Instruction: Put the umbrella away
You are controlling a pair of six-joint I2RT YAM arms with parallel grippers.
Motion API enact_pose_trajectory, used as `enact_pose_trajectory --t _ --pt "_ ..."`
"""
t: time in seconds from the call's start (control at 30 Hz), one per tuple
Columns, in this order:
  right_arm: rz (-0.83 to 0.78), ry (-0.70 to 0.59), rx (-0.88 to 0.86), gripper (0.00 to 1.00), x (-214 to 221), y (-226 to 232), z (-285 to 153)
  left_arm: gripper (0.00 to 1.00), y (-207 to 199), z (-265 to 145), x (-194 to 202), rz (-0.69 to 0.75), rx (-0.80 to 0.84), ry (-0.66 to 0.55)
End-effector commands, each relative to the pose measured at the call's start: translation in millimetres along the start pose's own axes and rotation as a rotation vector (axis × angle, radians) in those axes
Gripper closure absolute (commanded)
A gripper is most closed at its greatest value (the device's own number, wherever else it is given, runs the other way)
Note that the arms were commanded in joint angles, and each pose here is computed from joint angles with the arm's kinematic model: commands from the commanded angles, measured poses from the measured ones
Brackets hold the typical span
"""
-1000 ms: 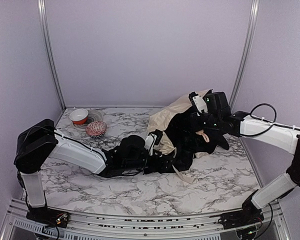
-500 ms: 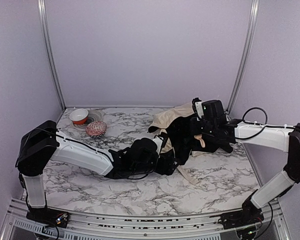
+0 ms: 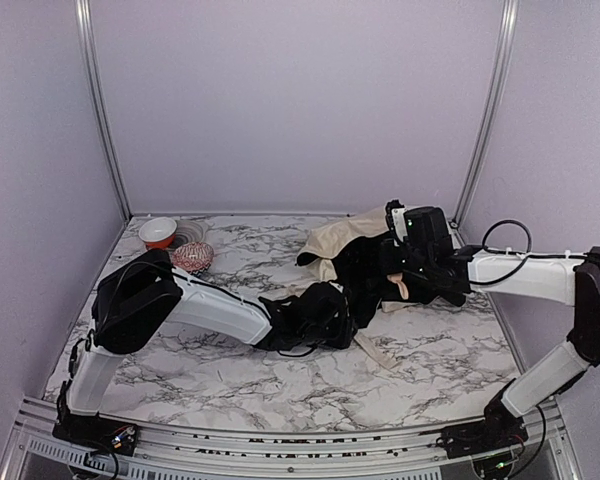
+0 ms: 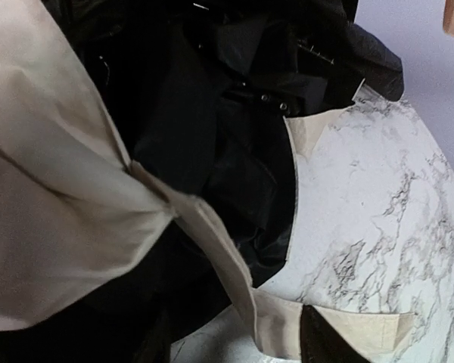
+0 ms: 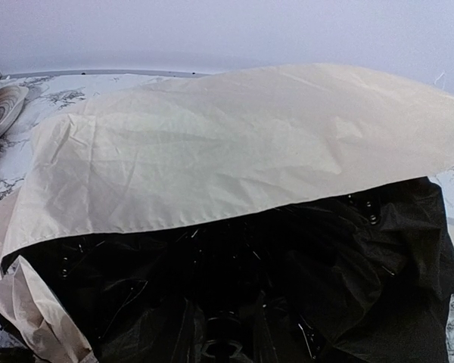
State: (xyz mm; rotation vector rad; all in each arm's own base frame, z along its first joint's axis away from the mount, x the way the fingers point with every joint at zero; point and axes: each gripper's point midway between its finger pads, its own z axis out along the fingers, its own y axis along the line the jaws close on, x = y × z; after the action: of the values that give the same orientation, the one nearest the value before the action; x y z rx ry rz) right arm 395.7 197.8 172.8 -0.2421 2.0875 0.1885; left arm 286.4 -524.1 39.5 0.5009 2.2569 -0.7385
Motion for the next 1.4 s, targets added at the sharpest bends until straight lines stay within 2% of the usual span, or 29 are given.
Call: enact_pose_trajectory --t 0.0,0.07,0.1,0.23,0.37,0.5,0.73,0.8,0.87,1.0,1.17,1.37 --pt "0.009 -0.057 -0.033 1.00 -14.2 7.9 -5.2 0.68 4.4 3.0 2.5 -0.004 -0.024 0.039" --pt "0.004 -0.038 -0.062 1.00 -8.6 11.4 -7.2 0.92 4.2 -0.8 3.7 -0.002 -0.008 0.040" --pt "-0.002 -0.023 -0.076 1.00 -5.4 12.6 -8.2 1.00 2.7 -4.5 3.0 0.001 0.007 0.040" --pt "-0.039 0.051 -0.117 1.00 16.1 12.4 -9.7 1.00 -18.6 -32.9 -11.5 0.073 0.119 0.026" --pt "-0.071 0.156 -0.118 0.80 51.9 8.3 -2.5 1.00 -51.9 -72.6 -11.5 0.212 0.324 0.067" --pt "-0.102 0.225 -0.134 0.68 72.0 11.6 12.3 1.00 -63.7 -112.4 -4.6 0.333 0.441 0.082" --pt "-0.157 0.334 -0.114 0.47 92.5 13.2 42.8 1.00 -55.6 -145.2 13.1 0.462 0.476 0.138" --pt "-0.165 0.351 -0.065 0.44 96.2 5.1 46.9 1.00 -53.1 -151.7 22.0 0.483 0.485 0.180" --pt "-0.172 0.364 -0.043 0.46 101.0 0.3 46.8 1.00 -53.1 -160.2 24.4 0.506 0.502 0.195" --pt "-0.194 0.351 -0.088 0.75 101.6 4.5 37.0 1.00 -48.0 -175.6 31.1 0.581 0.514 0.221" --pt "-0.244 0.257 -0.205 1.00 69.0 21.1 12.4 1.00 -32.7 -196.9 43.4 0.682 0.501 0.284" --pt "-0.274 0.002 -0.233 1.00 -26.3 10.2 -29.9 1.00 -5.4 -202.1 61.2 0.739 0.450 0.303"
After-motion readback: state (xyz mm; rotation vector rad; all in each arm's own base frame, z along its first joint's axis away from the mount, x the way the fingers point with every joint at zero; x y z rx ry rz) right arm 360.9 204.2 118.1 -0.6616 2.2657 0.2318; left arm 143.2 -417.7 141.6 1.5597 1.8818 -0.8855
